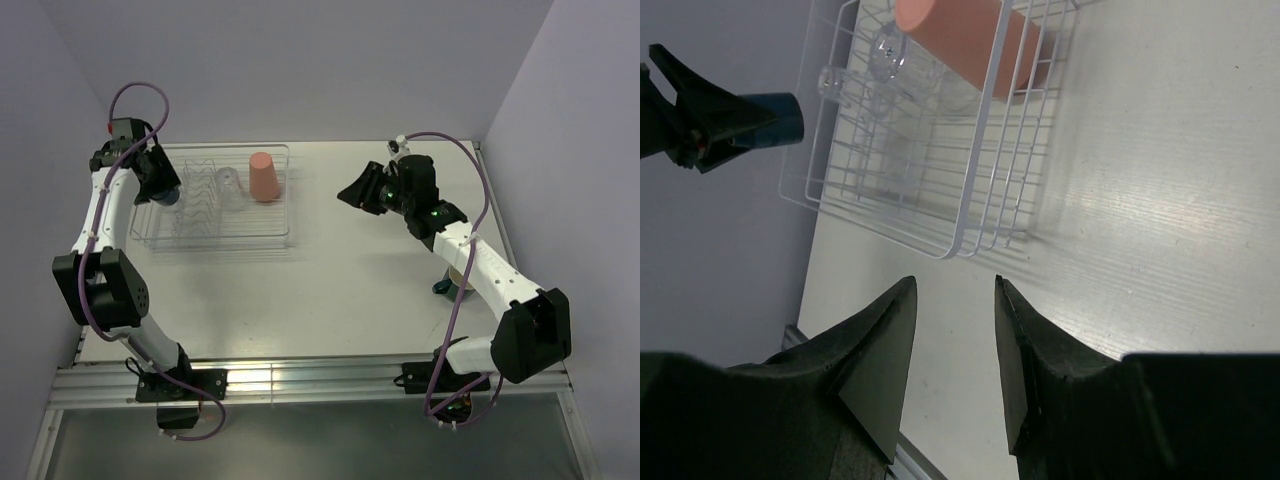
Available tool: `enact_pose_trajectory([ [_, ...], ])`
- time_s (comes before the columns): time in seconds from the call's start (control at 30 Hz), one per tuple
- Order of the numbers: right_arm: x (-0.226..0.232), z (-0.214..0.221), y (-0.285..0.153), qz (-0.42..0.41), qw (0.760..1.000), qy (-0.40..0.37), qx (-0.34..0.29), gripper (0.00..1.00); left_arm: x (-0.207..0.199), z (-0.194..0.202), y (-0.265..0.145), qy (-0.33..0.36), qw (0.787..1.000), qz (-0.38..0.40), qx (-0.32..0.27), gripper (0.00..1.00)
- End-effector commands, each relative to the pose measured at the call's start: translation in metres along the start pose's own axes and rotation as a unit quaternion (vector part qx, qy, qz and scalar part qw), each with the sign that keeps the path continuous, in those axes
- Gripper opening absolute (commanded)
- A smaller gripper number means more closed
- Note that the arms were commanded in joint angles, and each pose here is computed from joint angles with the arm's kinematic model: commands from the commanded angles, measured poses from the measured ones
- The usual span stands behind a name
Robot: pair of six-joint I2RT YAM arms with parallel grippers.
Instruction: Load the cups into the dish rack
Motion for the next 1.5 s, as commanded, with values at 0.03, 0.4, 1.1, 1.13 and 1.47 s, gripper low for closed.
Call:
enact_pose_trajectory([
  [0.03, -0.002, -0.008, -0.002, -0.001, 1.000, -0.013, -0.022, 0.45, -0.033, -0.022, -0.045, 0.035, 0.996, 0.041, -0.067, 0.00],
  [0.4, -0.011, -0.030, -0.030, 0.051, 0.996, 0.001, -0.066, 0.43, -0.109, 0.008, -0.067, 0.067, 0.991, 0.100, -0.057, 0.00],
  [1.1, -0.011, -0.050, -0.091, 0.127, 0.979, -0.009, -0.160, 0.48, -0.150, 0.061, -0.025, 0.077, 0.990, 0.118, -0.006, 0.00],
  [1.13, -0.013, -0.050, -0.090, 0.129, 0.979, -0.008, -0.159, 0.48, -0.150, 0.062, -0.022, 0.078, 0.990, 0.117, -0.004, 0.00],
  [1.47, -0.025, -0.047, -0.081, 0.141, 0.979, -0.006, -0.147, 0.48, -0.156, 0.072, 0.017, 0.108, 0.991, 0.078, 0.034, 0.00],
])
Point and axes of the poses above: each gripper's point midway between its finger pads, its own y axis out along the fingers, its own x axis along the line the jaws close on, z = x × y, the point moved 8 cm from there along -y, back along the fingers, and after that the axes turned 11 degrees about y, right-handed, at the moved point
